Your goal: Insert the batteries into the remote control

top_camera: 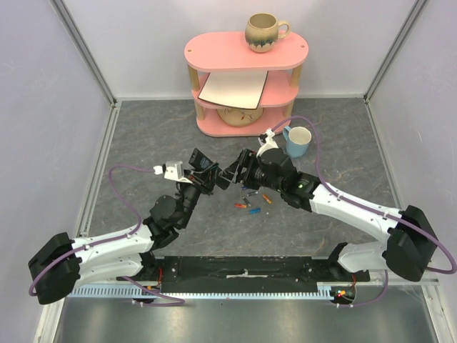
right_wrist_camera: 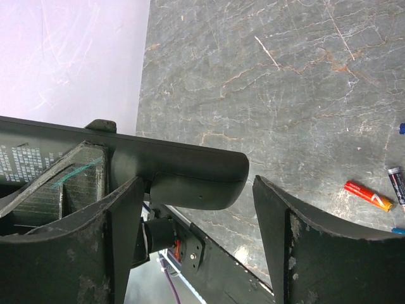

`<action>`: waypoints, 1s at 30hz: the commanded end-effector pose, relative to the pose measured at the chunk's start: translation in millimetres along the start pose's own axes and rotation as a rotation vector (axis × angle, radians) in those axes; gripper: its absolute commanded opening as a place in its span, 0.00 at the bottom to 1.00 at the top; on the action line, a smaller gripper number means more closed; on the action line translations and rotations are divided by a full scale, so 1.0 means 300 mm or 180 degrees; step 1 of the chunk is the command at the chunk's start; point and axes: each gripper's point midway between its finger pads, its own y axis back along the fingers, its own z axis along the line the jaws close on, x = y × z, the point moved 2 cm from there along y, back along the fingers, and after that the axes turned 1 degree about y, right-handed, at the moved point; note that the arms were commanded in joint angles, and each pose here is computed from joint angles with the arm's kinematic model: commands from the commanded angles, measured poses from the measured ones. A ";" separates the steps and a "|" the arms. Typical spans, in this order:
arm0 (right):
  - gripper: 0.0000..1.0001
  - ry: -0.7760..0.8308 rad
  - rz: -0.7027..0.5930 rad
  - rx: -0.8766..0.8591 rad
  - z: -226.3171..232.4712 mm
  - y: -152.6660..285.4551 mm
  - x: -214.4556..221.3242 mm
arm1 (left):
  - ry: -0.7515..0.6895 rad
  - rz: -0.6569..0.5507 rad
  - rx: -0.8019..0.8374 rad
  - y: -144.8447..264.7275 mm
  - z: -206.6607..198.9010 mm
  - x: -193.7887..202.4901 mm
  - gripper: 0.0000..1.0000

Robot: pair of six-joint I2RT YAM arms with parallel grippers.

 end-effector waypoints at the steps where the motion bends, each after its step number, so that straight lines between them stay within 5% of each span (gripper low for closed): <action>1: 0.76 0.0043 0.0160 0.0327 -0.084 -0.038 0.043 | 0.0479 -0.0516 0.0678 -0.016 -0.201 -0.202 0.02; 30: 0.74 0.0097 0.0332 0.0344 -0.123 -0.021 0.093 | 0.0364 -0.0801 0.0557 -0.031 -0.196 -0.284 0.02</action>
